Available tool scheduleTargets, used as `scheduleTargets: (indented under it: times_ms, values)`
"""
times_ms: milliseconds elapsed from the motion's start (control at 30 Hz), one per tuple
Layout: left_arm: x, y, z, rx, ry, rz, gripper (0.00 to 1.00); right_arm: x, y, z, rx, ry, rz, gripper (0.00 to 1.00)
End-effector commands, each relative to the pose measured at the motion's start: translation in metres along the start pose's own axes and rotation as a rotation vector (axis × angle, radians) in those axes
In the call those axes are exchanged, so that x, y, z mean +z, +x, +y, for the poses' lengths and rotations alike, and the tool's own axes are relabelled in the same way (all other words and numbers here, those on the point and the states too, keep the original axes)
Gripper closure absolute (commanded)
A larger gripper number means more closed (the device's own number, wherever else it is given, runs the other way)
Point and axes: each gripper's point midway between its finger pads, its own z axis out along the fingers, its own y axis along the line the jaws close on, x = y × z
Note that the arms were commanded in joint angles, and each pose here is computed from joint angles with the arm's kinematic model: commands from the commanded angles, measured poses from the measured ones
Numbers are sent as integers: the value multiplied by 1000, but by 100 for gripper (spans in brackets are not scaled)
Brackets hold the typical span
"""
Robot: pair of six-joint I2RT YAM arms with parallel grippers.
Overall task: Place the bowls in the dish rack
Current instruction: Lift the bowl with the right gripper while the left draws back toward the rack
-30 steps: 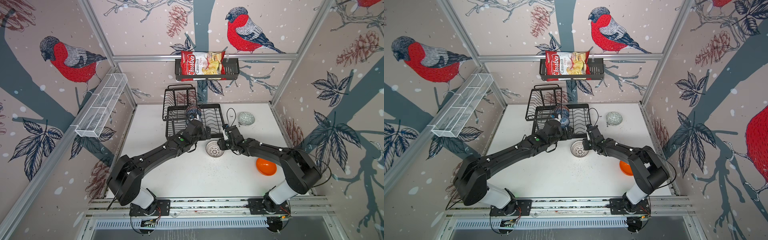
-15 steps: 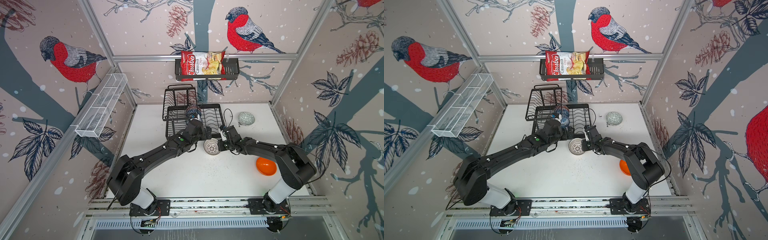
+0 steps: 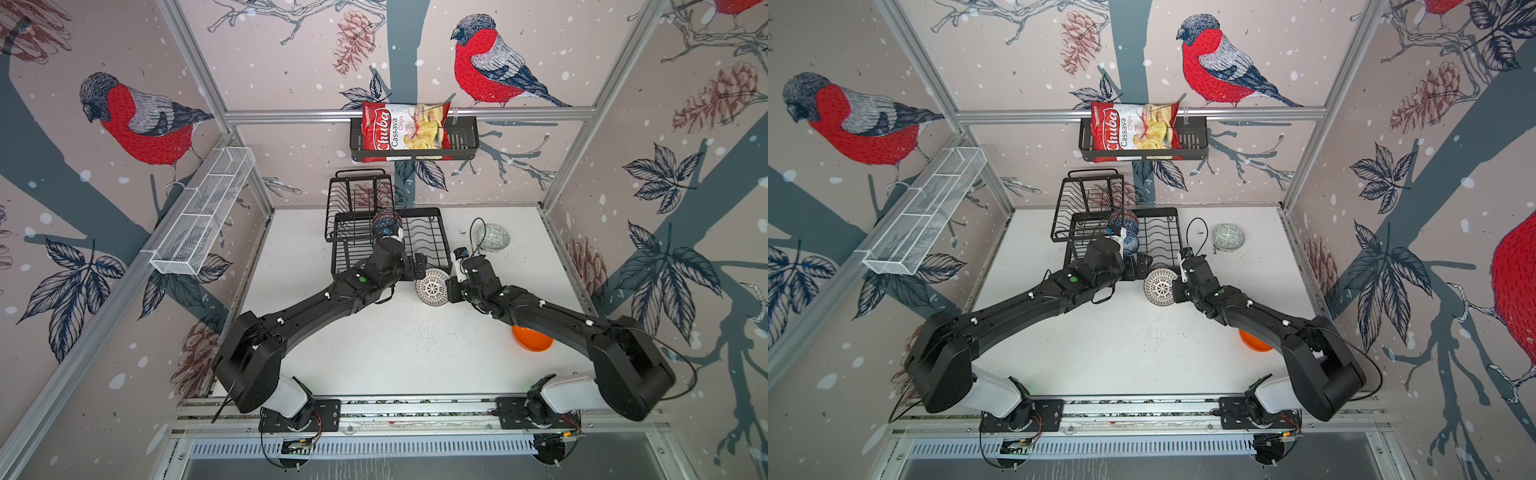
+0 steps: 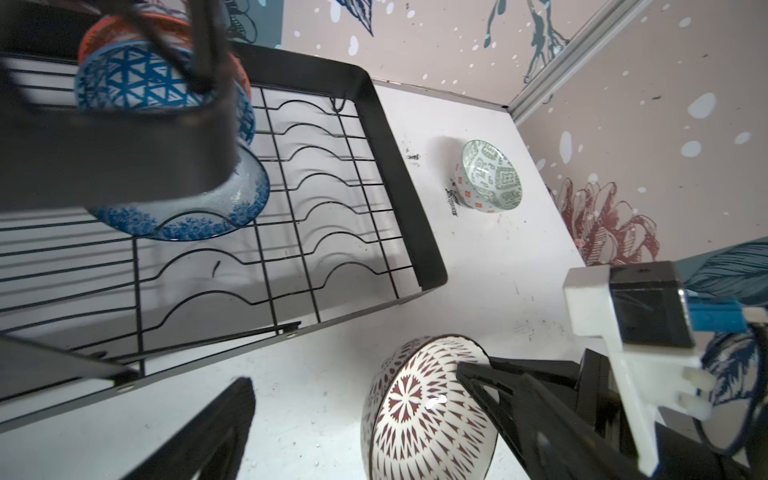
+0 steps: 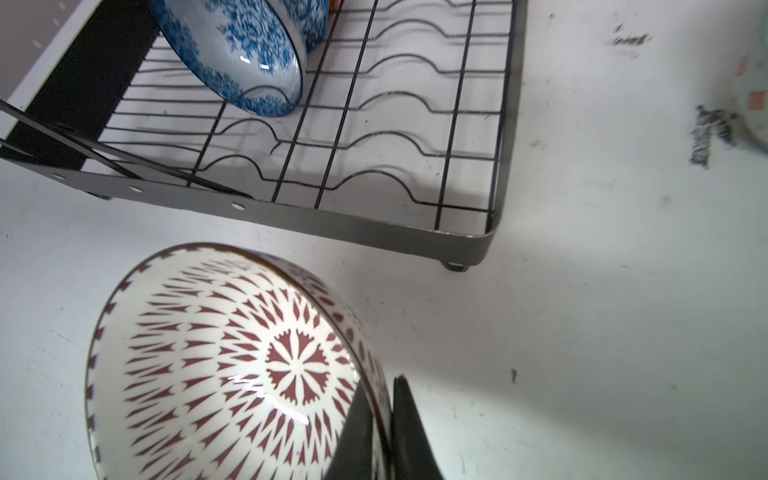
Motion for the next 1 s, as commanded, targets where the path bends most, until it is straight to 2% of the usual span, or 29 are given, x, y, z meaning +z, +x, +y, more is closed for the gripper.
scheduleTargets:
  times_ms: [0, 267, 500, 700, 767, 867, 967]
  values:
    - [2, -3, -21, 34, 116, -3, 7, -16, -36, -11, 47, 54, -174, 98]
    - [29, 26, -26, 49, 141, 115, 19, -53, -55, -36, 161, 68, -349, 98]
    - [34, 46, -42, 95, 161, 141, 20, -48, -51, -44, 194, 115, -340, 98]
    - [39, 52, -40, 95, 144, 147, 25, -47, -50, -36, 192, 142, -373, 98]
    - [41, 54, -38, 94, 138, 148, 29, -51, -51, -34, 197, 145, -403, 98]
    - [41, 56, -38, 82, 149, 143, 42, -57, -52, -29, 208, 130, -442, 97]
    - [39, 54, -40, 71, 161, 130, 50, -59, -51, -24, 212, 116, -465, 97]
